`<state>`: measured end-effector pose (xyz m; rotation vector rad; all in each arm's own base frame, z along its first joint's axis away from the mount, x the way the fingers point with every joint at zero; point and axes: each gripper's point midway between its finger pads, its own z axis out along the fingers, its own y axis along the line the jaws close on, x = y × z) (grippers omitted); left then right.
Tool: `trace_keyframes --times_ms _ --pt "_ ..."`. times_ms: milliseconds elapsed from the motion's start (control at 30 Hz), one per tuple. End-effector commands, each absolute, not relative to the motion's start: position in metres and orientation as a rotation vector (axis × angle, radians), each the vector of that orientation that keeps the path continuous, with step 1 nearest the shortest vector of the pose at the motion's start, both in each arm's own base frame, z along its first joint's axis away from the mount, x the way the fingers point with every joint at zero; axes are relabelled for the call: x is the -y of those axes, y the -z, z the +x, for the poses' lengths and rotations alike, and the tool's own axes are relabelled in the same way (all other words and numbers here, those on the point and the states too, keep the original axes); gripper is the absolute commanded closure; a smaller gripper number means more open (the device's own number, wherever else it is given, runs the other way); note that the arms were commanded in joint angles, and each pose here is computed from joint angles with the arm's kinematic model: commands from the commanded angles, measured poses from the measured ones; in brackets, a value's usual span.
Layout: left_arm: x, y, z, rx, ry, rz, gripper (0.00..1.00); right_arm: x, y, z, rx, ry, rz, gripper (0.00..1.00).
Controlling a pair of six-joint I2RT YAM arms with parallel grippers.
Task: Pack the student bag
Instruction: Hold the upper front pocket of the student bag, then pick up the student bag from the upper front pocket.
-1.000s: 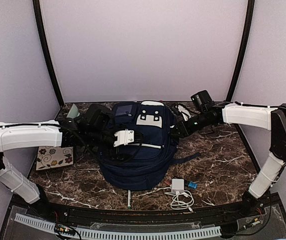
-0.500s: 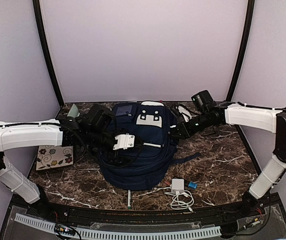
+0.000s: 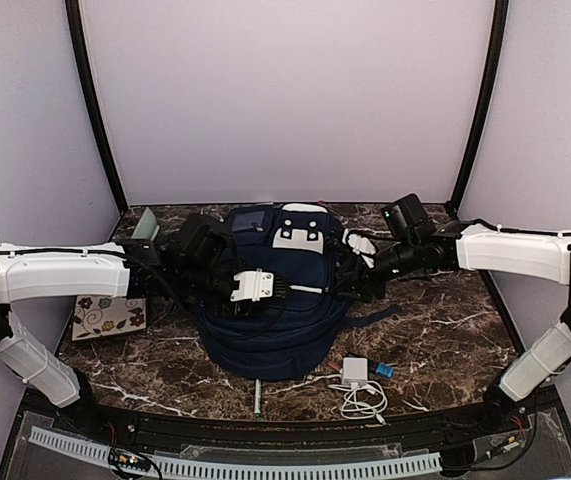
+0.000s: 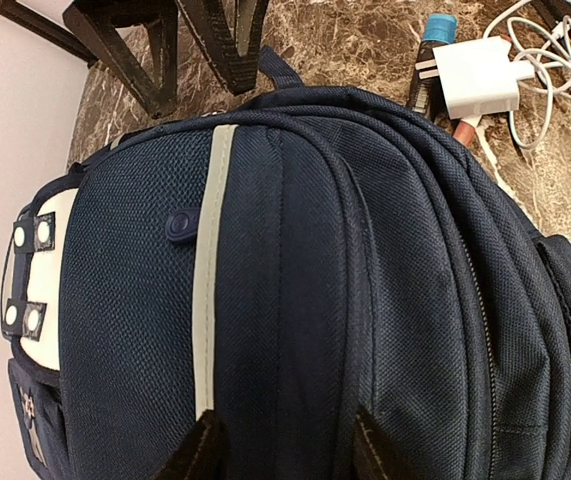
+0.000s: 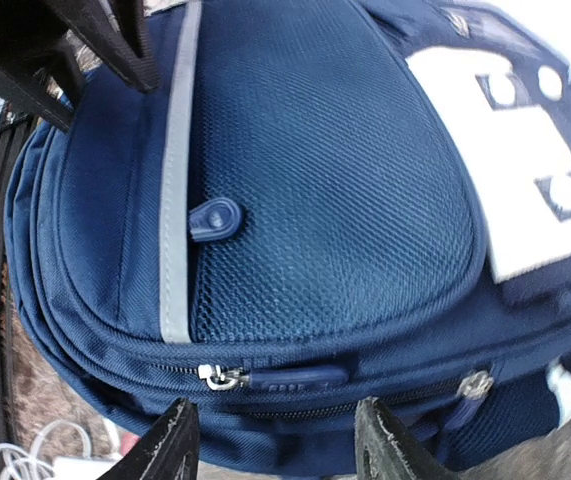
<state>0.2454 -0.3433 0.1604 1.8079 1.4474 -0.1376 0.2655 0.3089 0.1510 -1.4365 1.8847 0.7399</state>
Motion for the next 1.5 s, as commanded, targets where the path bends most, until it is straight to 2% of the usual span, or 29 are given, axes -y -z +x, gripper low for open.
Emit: trace_keyframes --times_ms 0,133,267,367,500,567,867,1033,1133,1333,1467 --pt "0.339 -0.163 0.259 -1.45 0.058 1.757 0.59 -0.324 -0.165 0.273 -1.625 -0.671 -1.584 0.46" --pt "0.338 -0.161 0.259 -1.452 0.053 1.761 0.59 -0.333 -0.152 0.278 -1.636 -0.699 -1.656 0.46" --pt "0.337 -0.161 0.261 -1.455 0.035 1.75 0.61 -0.336 -0.145 0.277 -1.681 -0.745 -1.687 0.52" --pt "0.336 -0.163 0.264 -1.452 0.012 1.729 0.62 -0.334 -0.149 0.267 -1.686 -0.766 -1.683 0.58" --pt "0.337 -0.163 0.268 -1.454 -0.006 1.712 0.63 -0.329 -0.159 0.249 -1.661 -0.784 -1.651 0.74" --pt "0.337 -0.161 0.27 -1.458 -0.012 1.712 0.64 -0.33 -0.166 0.24 -1.64 -0.805 -1.631 0.79" --pt "0.337 -0.164 0.271 -1.458 -0.014 1.702 0.64 -0.336 -0.164 0.247 -1.688 -0.785 -1.547 0.78" --pt "0.335 -0.163 0.27 -1.462 -0.018 1.705 0.64 -0.332 -0.151 0.262 -1.798 -0.705 -1.491 0.67" --pt "0.335 -0.163 0.269 -1.459 -0.014 1.706 0.64 -0.331 -0.158 0.259 -1.792 -0.719 -1.463 0.63" --pt "0.336 -0.161 0.27 -1.462 -0.017 1.706 0.64 -0.322 -0.184 0.247 -1.699 -0.747 -1.358 0.65" --pt "0.336 -0.16 0.27 -1.463 -0.017 1.704 0.64 -0.312 -0.181 0.254 -1.702 -0.677 -1.262 0.75"
